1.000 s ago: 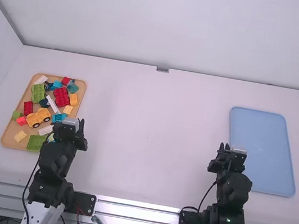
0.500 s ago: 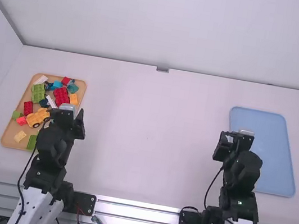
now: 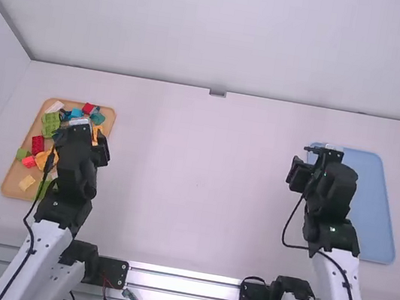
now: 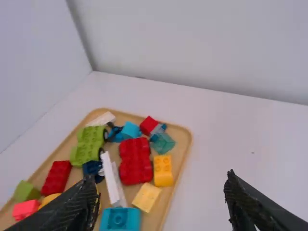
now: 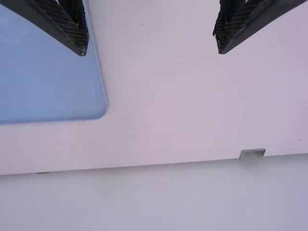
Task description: Assemble lego blocks to make yellow taxi
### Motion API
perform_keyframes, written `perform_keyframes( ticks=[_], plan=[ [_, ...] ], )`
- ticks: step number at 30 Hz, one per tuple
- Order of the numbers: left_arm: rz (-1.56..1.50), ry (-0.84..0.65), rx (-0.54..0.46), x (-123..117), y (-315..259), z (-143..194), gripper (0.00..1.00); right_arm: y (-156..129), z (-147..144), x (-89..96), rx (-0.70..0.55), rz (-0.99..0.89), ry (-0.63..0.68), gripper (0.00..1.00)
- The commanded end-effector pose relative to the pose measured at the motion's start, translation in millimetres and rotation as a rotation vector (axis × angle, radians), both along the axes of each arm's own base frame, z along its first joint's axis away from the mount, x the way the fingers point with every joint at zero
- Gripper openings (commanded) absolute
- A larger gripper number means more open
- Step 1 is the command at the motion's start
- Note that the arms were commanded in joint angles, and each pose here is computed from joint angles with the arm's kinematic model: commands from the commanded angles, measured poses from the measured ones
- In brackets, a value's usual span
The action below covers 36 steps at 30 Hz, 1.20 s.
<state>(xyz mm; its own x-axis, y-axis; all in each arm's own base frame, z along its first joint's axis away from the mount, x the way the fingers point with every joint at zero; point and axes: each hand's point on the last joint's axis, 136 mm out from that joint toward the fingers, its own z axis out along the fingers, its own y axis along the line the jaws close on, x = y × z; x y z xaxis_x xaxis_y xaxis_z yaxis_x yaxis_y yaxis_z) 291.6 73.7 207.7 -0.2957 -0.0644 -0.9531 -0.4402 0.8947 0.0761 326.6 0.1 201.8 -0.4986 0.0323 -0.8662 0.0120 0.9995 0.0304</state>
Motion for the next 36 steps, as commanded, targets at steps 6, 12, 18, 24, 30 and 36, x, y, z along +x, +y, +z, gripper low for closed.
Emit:
perform_keyframes(
  ticks=[6,12,18,24,30,36],
  plan=[
    [0.152,0.039,0.091,7,30,36,0.82,-3,13,31.6,0.011,-0.019,0.04,0.83],
    [0.192,0.147,0.075,10,64,41,0.9,-4,9,49.8,0.014,-0.023,0.082,0.9],
    [0.171,0.24,0.061,14,109,41,0.96,-4,5,63.8,0.016,-0.026,0.112,0.96],
    [0.101,0.411,0.111,18,154,27,0.99,-5,3,71.4,0.017,-0.028,0.126,0.99],
    [0.019,0.662,0.173,25,191,6,0.99,-5,3,72.0,0.018,-0.028,0.129,0.99],
    [-0.402,0.967,0.207,53,188,-32,0.99,-5,2,71.8,0.018,-0.028,0.131,0.99]
  ],
)
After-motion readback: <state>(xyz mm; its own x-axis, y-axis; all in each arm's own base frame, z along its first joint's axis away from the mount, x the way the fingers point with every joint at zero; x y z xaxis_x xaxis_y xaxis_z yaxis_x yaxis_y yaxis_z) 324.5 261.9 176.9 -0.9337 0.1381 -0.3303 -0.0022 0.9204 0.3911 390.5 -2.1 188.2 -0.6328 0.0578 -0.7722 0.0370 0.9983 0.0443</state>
